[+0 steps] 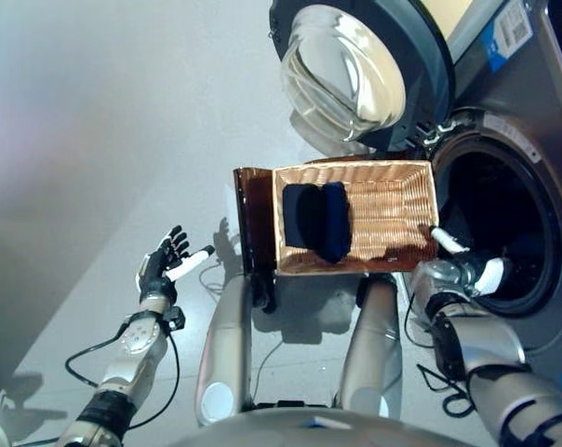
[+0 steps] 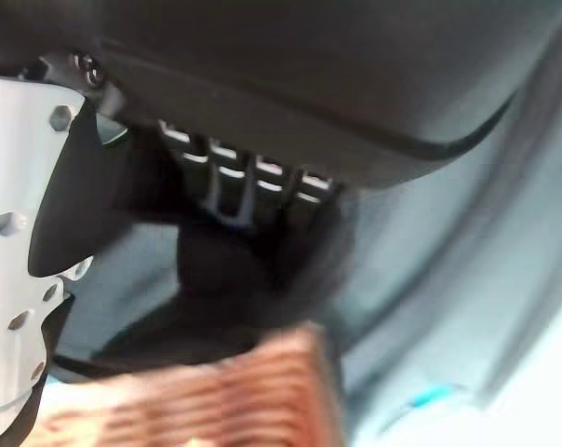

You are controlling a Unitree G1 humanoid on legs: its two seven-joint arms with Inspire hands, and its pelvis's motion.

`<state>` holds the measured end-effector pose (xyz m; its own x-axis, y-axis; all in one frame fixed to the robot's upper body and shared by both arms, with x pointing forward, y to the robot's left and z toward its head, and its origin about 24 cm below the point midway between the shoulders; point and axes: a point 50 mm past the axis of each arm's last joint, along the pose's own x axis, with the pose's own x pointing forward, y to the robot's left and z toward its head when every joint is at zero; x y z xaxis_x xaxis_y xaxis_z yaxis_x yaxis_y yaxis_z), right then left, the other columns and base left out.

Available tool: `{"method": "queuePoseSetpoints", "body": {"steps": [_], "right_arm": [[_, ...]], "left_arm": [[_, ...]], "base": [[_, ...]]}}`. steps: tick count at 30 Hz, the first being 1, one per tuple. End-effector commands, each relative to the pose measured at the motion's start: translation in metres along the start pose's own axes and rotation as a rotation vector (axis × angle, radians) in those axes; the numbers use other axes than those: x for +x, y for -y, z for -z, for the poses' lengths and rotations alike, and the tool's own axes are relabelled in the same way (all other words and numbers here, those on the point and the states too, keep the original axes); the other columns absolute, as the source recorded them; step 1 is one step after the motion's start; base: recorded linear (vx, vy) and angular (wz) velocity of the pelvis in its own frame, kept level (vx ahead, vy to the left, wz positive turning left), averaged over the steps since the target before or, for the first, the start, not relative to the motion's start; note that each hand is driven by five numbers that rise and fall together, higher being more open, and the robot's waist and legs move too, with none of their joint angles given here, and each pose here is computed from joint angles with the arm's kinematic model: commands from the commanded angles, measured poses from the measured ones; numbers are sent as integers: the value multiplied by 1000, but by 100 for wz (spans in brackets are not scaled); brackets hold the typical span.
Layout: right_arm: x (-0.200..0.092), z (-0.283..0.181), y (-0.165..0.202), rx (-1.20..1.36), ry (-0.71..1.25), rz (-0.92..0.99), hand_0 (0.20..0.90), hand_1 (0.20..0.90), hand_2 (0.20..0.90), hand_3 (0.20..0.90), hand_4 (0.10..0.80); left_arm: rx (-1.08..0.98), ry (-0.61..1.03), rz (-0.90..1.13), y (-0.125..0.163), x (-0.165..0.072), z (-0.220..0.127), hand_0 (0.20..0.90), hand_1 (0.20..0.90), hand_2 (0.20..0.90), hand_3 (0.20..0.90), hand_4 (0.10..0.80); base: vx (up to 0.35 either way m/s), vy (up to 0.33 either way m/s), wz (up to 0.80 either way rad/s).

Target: Pick up the clothes and place them into the washing machine

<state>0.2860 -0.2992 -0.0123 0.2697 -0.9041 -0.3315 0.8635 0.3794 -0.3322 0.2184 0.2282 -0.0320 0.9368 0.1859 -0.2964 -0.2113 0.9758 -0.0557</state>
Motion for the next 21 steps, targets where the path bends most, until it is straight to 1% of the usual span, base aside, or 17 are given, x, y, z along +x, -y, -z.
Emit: {"method": "queuePoseSetpoints", "body": {"steps": [1,6,12,17,21], "right_arm": [[11,10,19,-18,-66,113,900,900,900,900,800],[16,3,19,-2,-100,73,900,900,900,900,800],[30,-26,29,21,-33,81,900,900,900,900,800],[32,-47,27,122,6,43,900,900,900,900,800],[31,-57,23,135,37,4,900,900,900,900,800]], "left_arm": [[34,110,-62,-23,-1,-21,900,900,900,900,800],[47,120,-28,-20,1,-25,900,900,900,900,800],[65,140,-15,-23,0,-30,900,900,900,900,800],[72,149,-12,-24,2,-33,900,900,900,900,800],[73,155,-12,-26,1,-34,900,900,900,900,800]], "base": [[0,0,0],[0,0,0],[0,0,0],[0,0,0],[-9,-5,0]]}}
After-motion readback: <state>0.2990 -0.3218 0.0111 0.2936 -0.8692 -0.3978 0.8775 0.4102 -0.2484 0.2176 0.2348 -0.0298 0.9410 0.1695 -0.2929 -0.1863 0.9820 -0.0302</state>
